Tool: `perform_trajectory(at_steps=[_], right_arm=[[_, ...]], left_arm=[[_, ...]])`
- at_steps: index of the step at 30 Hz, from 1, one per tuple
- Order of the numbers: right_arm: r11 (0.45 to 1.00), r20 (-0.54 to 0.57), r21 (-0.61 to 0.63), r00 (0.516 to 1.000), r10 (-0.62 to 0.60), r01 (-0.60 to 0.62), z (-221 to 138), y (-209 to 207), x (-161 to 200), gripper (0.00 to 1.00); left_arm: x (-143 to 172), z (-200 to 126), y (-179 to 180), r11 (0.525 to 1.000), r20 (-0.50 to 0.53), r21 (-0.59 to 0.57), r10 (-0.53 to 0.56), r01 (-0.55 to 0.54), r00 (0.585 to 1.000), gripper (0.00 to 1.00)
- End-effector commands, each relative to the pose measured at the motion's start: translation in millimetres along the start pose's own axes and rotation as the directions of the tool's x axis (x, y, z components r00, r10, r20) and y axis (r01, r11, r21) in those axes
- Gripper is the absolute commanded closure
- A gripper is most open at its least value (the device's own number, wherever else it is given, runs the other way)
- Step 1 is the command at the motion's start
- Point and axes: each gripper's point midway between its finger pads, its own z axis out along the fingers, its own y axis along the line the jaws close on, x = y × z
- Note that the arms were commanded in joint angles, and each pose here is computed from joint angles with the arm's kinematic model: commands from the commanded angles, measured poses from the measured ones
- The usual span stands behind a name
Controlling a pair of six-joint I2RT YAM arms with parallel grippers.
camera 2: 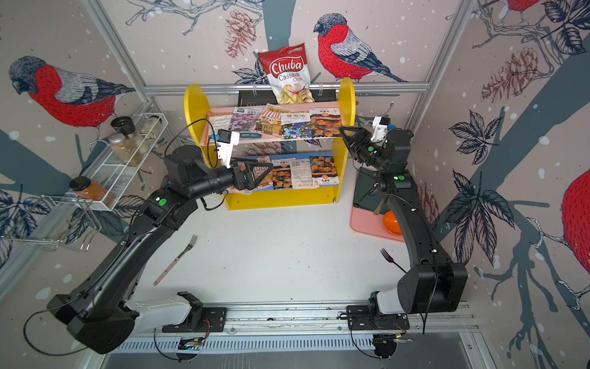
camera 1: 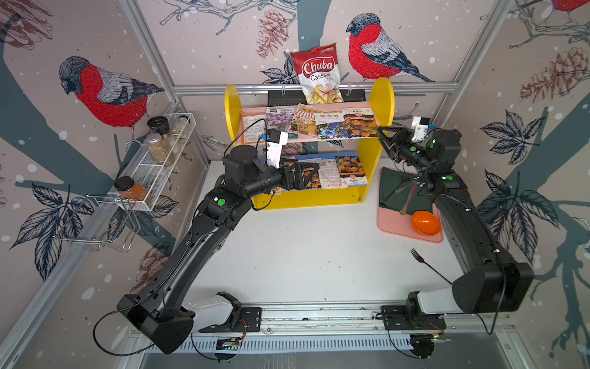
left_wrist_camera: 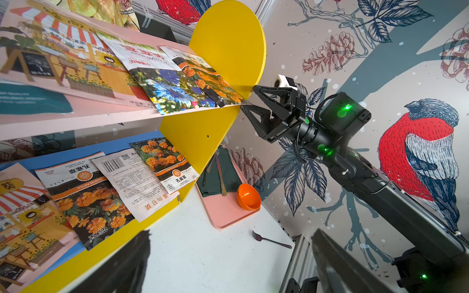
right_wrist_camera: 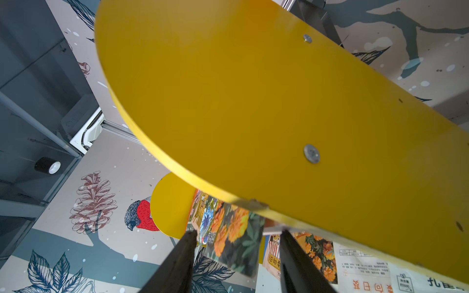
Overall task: Take the seed bag off the shelf
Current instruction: Pick up the seed packet from the shelf.
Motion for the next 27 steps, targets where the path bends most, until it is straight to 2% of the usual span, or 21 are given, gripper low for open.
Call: perform_trajectory(at_steps=[1,14,27], right_arm=[[0.999,0.02,-0.043,1.0,-0.018,0.019,3.0,10.8,-6.3,0.49],[0.997,0.002,-0.076,1.0,-0.003,0.003,9.7,14.8,-6.6,0.63],[0.997,0.005,-0.076,1.0,-0.005,0.006,6.8,15.6,-5.9,0.86]], left_arm=[[-7.3,-1.3,-4.5,1.0,0.03,0.011,0.026,-0.026,0.999,0.01],[-5.7,1.4,-2.0,1.0,0.026,0.009,0.024,-0.024,0.999,0.01],[-6.0,0.4,-2.4,1.0,0.028,0.008,0.022,-0.022,0.999,0.01]])
